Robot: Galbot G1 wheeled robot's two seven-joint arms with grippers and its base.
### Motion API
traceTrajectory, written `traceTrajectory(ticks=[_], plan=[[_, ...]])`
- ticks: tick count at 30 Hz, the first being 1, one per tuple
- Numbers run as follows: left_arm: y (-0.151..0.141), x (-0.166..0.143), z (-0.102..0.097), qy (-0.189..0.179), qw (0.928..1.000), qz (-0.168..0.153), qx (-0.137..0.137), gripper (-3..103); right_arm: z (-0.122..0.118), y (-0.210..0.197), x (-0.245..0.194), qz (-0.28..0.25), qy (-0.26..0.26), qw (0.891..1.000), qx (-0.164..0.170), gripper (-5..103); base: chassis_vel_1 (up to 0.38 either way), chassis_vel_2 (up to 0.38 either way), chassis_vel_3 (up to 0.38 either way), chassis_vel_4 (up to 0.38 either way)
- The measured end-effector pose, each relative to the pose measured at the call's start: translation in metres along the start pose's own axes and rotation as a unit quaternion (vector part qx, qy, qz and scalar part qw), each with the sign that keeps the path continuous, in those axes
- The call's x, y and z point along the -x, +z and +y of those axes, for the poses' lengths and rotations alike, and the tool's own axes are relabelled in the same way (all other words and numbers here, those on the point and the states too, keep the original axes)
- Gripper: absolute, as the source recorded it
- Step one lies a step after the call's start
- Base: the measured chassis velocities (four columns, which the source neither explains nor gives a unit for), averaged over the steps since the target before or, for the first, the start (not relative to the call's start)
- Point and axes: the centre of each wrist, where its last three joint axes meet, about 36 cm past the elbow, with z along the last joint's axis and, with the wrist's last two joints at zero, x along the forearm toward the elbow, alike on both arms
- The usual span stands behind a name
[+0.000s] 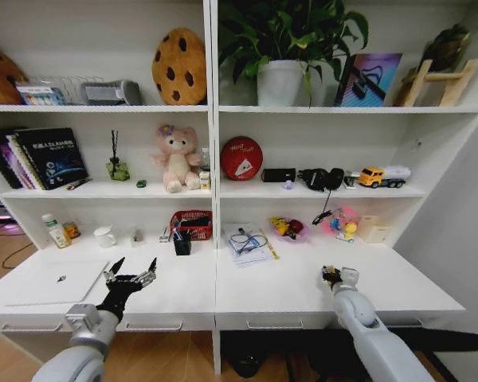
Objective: Organize the objects on the table.
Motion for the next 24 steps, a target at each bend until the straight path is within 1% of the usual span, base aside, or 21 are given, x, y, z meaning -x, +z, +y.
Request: traceTrajectory(ticks=[1,2,5,6,11,13,14,15,18,19,20,22,24], plan=[[0.000,0.000,0.000,0.000,1.0000,0.000,0.000,100,0.000,0.001,0.000,0.001,0.001,1.000,0.001,21,0.000,0.000,0.000,0.000],[0.000,0.000,0.000,0.000,1.0000,0.000,0.000,100,0.000,0.001,0.000,0.001,0.001,1.000,0.001,21,0.000,0.000,0.000,0.000],[0.000,0.000,0.000,0.000,1.0000,0.000,0.000,100,0.001,0.002,0.000,0.001,0.005,1.000,0.005,5,0.000,0.000,0.000,0.000],[0.000,0.000,0.000,0.000,1.0000,0.000,0.000,100,0.001,0.002,0.000,-0.001,0.007,1.000,0.006,2,0.000,0.000,0.000,0.000],[0.000,0.000,0.000,0.000,1.0000,0.000,0.000,100,0.000,0.002,-0.001,-0.011,0.007,1.000,0.004,1,0.000,0.000,0.000,0.000],[0.000,0.000,0.000,0.000,1.0000,0.000,0.000,100,0.000,-0.001,-0.004,-0.031,0.001,1.000,-0.001,0,0.000,0.000,0.000,0.000],[0.000,0.000,0.000,0.000,1.0000,0.000,0.000,100,0.001,-0.003,-0.005,-0.051,-0.007,0.999,-0.007,0,0.000,0.000,0.000,0.000],[0.000,0.000,0.000,0.000,1.0000,0.000,0.000,100,0.001,-0.003,-0.005,-0.051,-0.007,0.999,-0.007,0,0.000,0.000,0.000,0.000],[0.000,0.000,0.000,0.000,1.0000,0.000,0.000,100,0.000,-0.013,0.002,-0.120,-0.041,0.991,-0.040,0,0.000,0.000,0.000,0.000],[0.000,0.000,0.000,0.000,1.0000,0.000,0.000,100,0.000,-0.013,0.002,-0.120,-0.041,0.991,-0.040,0,0.000,0.000,0.000,0.000],[0.000,0.000,0.000,0.000,1.0000,0.000,0.000,100,0.000,-0.019,0.008,-0.131,-0.060,0.988,-0.049,0,0.000,0.000,0.000,0.000],[0.000,0.000,0.000,0.000,1.0000,0.000,0.000,100,0.002,-0.031,0.021,-0.139,-0.096,0.984,-0.049,0,0.000,0.000,0.000,0.000],[0.000,0.000,0.000,0.000,1.0000,0.000,0.000,100,0.006,-0.047,0.039,-0.145,-0.150,0.977,-0.048,0,0.000,0.000,0.000,0.000]])
